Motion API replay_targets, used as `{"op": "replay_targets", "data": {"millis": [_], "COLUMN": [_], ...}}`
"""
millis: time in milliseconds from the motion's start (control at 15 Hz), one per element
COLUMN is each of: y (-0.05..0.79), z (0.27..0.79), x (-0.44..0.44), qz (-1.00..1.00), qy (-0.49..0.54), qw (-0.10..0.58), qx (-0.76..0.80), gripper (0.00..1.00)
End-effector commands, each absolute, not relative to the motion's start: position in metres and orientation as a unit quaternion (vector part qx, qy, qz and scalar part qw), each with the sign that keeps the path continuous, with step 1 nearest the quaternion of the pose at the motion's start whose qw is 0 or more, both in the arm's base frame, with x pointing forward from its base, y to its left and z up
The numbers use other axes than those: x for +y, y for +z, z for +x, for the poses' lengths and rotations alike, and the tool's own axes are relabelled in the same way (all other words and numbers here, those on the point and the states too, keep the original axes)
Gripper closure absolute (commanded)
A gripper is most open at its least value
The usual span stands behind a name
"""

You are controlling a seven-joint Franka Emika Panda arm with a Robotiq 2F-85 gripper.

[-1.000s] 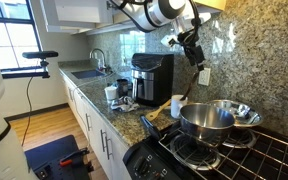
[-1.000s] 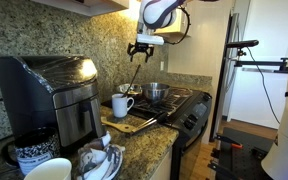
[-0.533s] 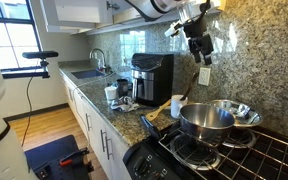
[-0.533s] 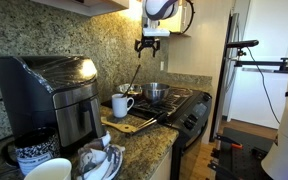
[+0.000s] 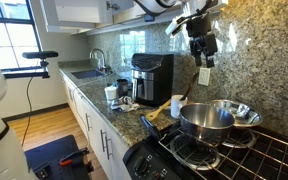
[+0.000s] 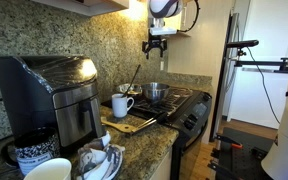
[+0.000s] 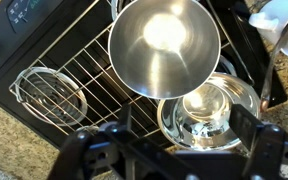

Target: Use the wooden spatula from the white mug to stir the contents in the silver bowl at the front of the stove then place it back in the mug

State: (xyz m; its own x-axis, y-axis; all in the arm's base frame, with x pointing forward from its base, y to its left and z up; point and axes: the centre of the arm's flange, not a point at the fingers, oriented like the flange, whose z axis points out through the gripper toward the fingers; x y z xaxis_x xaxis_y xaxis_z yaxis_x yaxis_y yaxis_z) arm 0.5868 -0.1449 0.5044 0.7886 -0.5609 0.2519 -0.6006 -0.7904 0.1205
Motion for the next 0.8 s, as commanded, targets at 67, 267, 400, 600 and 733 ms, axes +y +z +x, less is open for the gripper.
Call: {"op": "replay_targets", "data": {"millis": [67,267,400,600,733], "y": [0.489,0.467,0.452,0.451,0.449], "z": [0.572,0.571,0.571,0.577,0.577], "x": [-0.149,-0.149,-0.149,-0.146,-0.146], "qz": [0.945,0.948,0.952,0.947,0.947], "qy": [0.077,0.070,0.069,0.066,0.065], "qw": [0.093,0.091,0.092,0.097,0.098], "qx": [-0.303,-0.296,-0.284,-0.298,-0.298], "gripper": [0.00,0.00,0.00,0.00,0.00]}}
